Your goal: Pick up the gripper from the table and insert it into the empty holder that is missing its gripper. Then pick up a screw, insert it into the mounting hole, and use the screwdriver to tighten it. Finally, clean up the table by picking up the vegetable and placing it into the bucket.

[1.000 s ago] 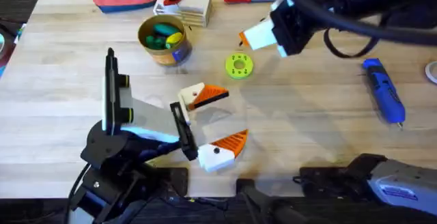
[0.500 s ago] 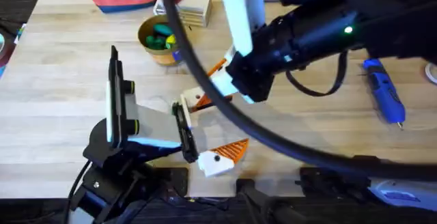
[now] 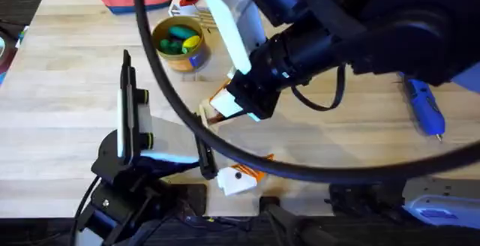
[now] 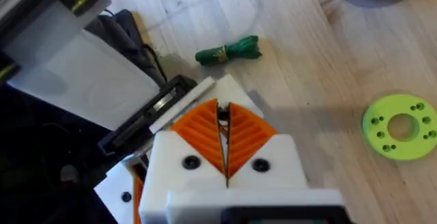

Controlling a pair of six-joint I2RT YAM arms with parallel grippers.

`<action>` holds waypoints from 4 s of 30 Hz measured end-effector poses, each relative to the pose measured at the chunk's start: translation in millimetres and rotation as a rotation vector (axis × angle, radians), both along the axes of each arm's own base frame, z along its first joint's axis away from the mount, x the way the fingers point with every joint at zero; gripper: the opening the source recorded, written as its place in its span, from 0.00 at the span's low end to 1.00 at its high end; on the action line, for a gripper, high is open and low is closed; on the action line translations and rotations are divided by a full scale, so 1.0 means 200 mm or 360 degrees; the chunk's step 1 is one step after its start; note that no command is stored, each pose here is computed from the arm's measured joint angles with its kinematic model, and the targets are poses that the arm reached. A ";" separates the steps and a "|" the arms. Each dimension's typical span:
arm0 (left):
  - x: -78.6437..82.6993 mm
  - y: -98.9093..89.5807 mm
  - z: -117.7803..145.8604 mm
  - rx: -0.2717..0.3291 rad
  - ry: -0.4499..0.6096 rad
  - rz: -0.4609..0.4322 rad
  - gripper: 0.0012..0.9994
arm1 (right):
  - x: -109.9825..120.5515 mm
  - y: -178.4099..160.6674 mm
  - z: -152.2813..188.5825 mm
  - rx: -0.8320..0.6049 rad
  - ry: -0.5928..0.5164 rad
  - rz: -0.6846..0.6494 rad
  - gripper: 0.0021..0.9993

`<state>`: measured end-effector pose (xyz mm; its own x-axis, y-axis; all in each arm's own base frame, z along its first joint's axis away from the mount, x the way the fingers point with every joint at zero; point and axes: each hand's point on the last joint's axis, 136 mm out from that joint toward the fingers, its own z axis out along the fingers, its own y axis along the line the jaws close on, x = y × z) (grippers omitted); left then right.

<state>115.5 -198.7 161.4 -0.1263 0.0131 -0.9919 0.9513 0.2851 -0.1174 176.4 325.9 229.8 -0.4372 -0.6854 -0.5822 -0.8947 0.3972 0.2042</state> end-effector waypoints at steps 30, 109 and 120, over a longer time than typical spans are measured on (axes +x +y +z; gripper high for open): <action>0.00 0.00 0.00 -0.0001 0.0014 -0.0006 0.99 | 0.03 0.01 -0.11 -0.0106 0.0041 -0.0049 0.00; 0.00 0.00 0.00 0.0005 -0.0012 -0.0007 0.00 | -0.45 -0.92 0.22 0.0197 -0.0062 -0.0488 0.99; 0.00 0.00 0.00 0.0005 -0.0013 -0.0007 0.00 | -0.11 -1.25 0.18 -0.0051 -0.0379 -0.1325 0.99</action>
